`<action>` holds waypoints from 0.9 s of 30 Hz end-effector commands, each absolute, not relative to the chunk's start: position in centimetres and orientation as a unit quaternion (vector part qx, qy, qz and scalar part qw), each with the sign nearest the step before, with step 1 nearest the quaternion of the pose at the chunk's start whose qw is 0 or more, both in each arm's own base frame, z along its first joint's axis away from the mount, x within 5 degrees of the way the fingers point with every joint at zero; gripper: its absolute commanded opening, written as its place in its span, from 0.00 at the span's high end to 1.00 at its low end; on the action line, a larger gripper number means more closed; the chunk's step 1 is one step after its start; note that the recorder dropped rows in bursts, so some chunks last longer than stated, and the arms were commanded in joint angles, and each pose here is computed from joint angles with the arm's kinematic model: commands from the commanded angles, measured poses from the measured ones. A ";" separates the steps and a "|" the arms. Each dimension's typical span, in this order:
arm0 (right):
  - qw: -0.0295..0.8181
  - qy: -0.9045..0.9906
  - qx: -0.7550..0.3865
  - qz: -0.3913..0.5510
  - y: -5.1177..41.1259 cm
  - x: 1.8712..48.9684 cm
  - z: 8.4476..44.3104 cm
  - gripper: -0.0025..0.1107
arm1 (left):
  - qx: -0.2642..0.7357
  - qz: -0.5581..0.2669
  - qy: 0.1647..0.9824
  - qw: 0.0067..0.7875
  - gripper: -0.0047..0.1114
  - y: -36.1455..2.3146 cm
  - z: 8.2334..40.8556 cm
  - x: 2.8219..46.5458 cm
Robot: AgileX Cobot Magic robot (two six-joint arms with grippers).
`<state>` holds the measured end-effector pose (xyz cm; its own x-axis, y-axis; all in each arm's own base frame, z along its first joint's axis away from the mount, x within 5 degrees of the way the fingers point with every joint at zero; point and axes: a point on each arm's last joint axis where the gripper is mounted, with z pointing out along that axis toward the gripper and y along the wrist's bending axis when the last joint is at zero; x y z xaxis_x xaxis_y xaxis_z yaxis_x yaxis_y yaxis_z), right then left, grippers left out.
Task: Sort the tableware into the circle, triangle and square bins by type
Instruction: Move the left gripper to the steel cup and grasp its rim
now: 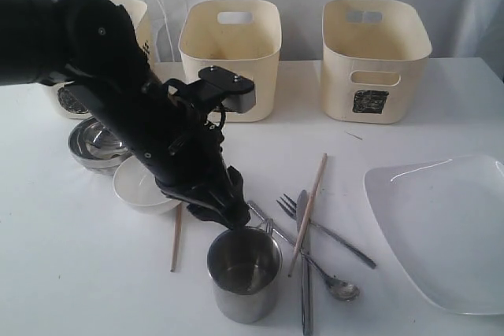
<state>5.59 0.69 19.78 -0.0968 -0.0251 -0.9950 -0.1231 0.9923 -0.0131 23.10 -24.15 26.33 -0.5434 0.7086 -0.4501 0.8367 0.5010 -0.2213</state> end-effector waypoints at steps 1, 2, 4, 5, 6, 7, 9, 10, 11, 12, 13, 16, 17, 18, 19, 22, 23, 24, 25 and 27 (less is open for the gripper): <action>0.673 0.737 -0.046 0.039 0.7 5.6 19.7 0.98 | 0.444 -0.215 0.861 0.121 0.48 -23.7 24.7 22.0; 0.673 0.737 -0.046 0.039 0.7 5.6 19.7 0.98 | 0.439 -0.213 0.865 0.121 0.48 -23.5 24.0 21.9; 0.673 0.737 -0.046 0.039 0.7 5.6 19.7 0.98 | 0.433 -0.210 0.867 0.131 0.48 -23.4 23.4 22.0; 0.673 0.737 -0.046 0.039 0.7 5.6 19.7 0.98 | 0.430 -0.209 0.868 0.136 0.48 -23.3 23.3 22.0; 0.673 0.737 -0.046 0.039 0.7 5.6 19.7 0.98 | 0.427 -0.209 0.869 0.139 0.48 -23.3 23.2 22.0; 0.673 0.737 -0.046 0.039 0.7 5.6 19.7 0.98 | 0.425 -0.208 0.869 0.142 0.48 -23.3 23.0 22.1; 0.673 0.737 -0.046 0.039 0.7 5.6 19.7 0.98 | 0.424 -0.206 0.869 0.148 0.48 -23.2 22.7 22.1; 0.673 0.737 -0.046 0.039 0.7 5.6 19.7 0.98 | 0.423 -0.205 0.870 0.148 0.48 -23.3 22.6 22.2; 0.673 0.737 -0.046 0.039 0.7 5.6 19.7 0.98 | 0.420 -0.206 0.871 0.149 0.48 -23.4 22.4 22.3; 0.673 0.737 -0.046 0.039 0.7 5.6 19.7 0.98 | 0.420 -0.205 0.871 0.149 0.48 -23.4 22.1 22.4; 0.673 0.737 -0.046 0.039 0.7 5.6 19.7 0.98 | 0.419 -0.204 0.872 0.149 0.48 -23.5 21.9 22.5; 0.673 0.737 -0.046 0.039 0.7 5.6 19.7 0.98 | 0.415 -0.200 0.875 0.145 0.48 -23.8 20.9 22.9; 0.673 0.737 -0.046 0.039 0.7 5.6 19.7 0.98 | 0.415 -0.198 0.876 0.143 0.48 -23.9 20.6 23.0; 0.673 0.737 -0.046 0.039 0.7 5.6 19.7 0.98 | 0.414 -0.197 0.878 0.138 0.48 -23.9 20.2 23.1; 0.673 0.737 -0.046 0.039 0.7 5.6 19.7 0.98 | 0.414 -0.195 0.879 0.133 0.48 -24.0 19.9 23.2; 0.673 0.737 -0.046 0.039 0.7 5.6 19.7 0.98 | 0.414 -0.191 0.881 0.124 0.48 -24.1 19.0 23.3; 0.673 0.737 -0.046 0.039 0.7 5.6 19.7 0.98 | 0.415 -0.190 0.881 0.124 0.48 -24.2 18.8 23.4; 0.673 0.737 -0.046 0.039 0.7 5.6 19.7 0.98 | 0.414 -0.189 0.881 0.127 0.50 -24.2 18.7 23.5; 0.673 0.737 -0.046 0.039 0.7 5.6 19.7 0.98 | 0.413 -0.189 0.881 0.129 0.52 -24.2 18.6 23.6; 0.673 0.737 -0.046 0.039 0.7 5.6 19.7 0.98 | 0.413 -0.189 0.881 0.132 0.68 -24.3 18.7 23.6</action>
<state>5.59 0.69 19.78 -0.0968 -0.0251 -0.9950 -0.1231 0.9923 -0.0131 23.91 -24.18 18.75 -0.6234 0.6772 -0.3909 0.7771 0.5920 -0.2137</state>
